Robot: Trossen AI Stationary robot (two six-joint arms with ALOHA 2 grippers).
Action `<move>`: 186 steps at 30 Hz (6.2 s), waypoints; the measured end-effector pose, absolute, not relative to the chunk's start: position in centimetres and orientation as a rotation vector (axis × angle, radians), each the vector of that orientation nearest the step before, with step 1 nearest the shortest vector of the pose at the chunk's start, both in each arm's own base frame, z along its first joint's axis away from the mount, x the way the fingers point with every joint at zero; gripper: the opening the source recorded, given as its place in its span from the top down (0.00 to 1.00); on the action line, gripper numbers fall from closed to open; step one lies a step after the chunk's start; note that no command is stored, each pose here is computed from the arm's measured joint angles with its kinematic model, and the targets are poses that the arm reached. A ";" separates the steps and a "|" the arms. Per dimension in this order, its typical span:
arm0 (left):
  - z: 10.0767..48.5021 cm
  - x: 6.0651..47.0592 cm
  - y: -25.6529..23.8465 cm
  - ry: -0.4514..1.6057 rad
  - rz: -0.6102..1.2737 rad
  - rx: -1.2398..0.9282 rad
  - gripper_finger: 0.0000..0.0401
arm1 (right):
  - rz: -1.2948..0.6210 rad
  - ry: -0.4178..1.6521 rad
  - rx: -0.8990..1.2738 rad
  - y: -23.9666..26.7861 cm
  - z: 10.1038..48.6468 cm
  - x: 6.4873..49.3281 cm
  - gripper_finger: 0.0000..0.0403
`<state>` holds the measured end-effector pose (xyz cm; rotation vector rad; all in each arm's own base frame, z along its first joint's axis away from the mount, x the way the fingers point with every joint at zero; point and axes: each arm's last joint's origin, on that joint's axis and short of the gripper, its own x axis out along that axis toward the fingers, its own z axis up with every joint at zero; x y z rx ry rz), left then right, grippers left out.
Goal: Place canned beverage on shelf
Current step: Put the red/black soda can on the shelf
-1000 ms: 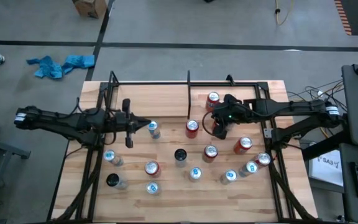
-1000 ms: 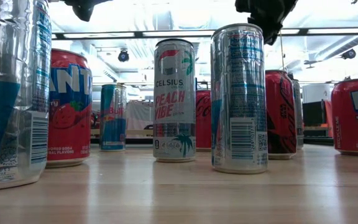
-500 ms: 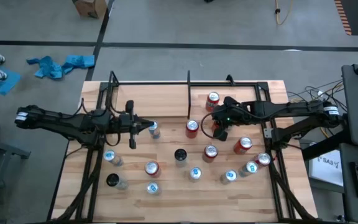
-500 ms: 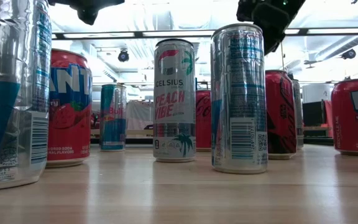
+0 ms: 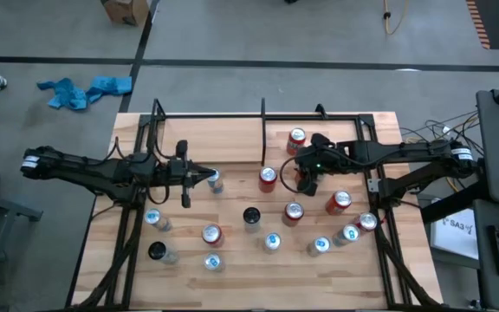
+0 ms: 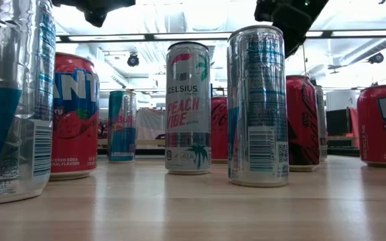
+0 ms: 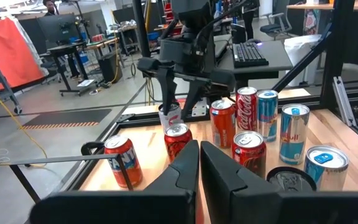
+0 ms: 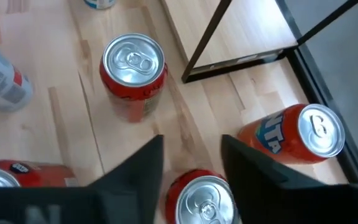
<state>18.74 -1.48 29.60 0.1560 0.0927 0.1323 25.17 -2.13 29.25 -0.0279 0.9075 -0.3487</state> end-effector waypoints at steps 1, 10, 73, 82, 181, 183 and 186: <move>29.6 18.7 -1.5 0.093 0.133 0.156 1.00 | -0.347 0.911 -0.047 -2.1 29.3 25.2 0.54; 29.6 18.7 -1.5 0.096 0.132 0.158 1.00 | -0.324 0.945 -0.094 -2.1 29.1 24.9 0.28; 29.6 18.8 -1.3 0.091 0.140 0.189 1.00 | -0.308 1.486 0.058 -5.8 23.7 29.6 0.24; 29.6 18.8 -1.3 0.091 0.140 0.186 1.00 | -0.354 1.475 0.014 -5.9 27.2 29.8 0.24; 31.2 15.5 0.1 0.158 0.526 0.584 1.00 | -0.372 1.135 -0.170 -9.5 29.1 45.3 0.22; 31.1 15.5 0.1 0.171 0.522 0.593 1.00 | -0.372 1.135 -0.155 -9.5 29.1 45.3 0.23; 31.0 15.5 0.1 0.192 0.537 0.610 1.00 | -0.374 1.133 -0.135 -9.5 29.0 45.3 0.22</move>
